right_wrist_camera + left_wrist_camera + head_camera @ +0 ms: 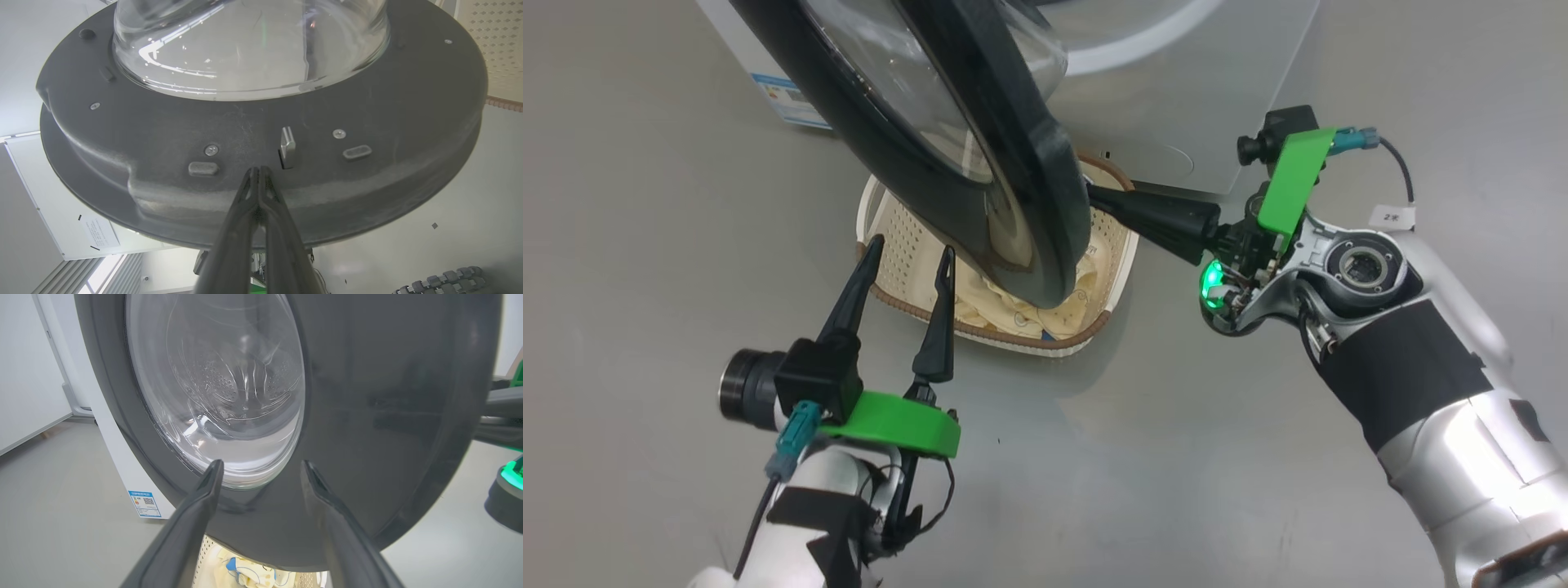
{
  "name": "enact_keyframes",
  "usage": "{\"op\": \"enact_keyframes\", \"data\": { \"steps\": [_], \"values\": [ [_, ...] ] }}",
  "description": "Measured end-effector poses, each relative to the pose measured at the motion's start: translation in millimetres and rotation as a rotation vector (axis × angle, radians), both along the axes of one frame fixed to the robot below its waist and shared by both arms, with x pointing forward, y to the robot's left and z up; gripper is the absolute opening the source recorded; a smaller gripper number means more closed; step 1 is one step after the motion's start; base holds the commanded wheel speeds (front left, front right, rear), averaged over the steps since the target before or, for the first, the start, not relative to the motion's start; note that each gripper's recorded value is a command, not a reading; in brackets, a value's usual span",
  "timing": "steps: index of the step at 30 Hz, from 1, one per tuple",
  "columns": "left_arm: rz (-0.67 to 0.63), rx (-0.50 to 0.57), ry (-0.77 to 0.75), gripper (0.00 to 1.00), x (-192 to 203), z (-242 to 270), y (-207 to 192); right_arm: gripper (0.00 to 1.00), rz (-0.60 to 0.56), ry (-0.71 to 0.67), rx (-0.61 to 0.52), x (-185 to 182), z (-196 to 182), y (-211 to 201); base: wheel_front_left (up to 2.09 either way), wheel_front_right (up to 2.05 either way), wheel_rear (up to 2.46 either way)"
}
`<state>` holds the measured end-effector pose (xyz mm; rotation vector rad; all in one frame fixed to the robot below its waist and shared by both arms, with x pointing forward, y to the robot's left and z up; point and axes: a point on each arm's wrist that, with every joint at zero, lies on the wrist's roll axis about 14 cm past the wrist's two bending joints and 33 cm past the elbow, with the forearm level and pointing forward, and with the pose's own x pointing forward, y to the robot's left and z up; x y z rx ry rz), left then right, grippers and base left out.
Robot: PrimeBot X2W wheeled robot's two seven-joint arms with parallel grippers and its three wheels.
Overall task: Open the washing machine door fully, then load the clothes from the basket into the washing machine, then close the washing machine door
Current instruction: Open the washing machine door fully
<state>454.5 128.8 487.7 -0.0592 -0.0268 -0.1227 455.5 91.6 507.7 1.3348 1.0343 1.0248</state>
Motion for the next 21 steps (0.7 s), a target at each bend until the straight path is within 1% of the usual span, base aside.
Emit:
{"op": "enact_keyframes", "data": {
  "steps": [10,21],
  "values": [
    [0.024,-0.001,0.006,1.0,-12.3,1.2,7.8,0.0,0.063,0.01,0.03,-33.2,7.8,19.3,0.0,0.0,0.0],
    [0.037,0.001,-0.006,1.0,-14.0,6.4,12.1,0.0,0.071,0.019,0.032,-43.0,8.0,26.5,0.0,0.0,0.0]
  ]
}}
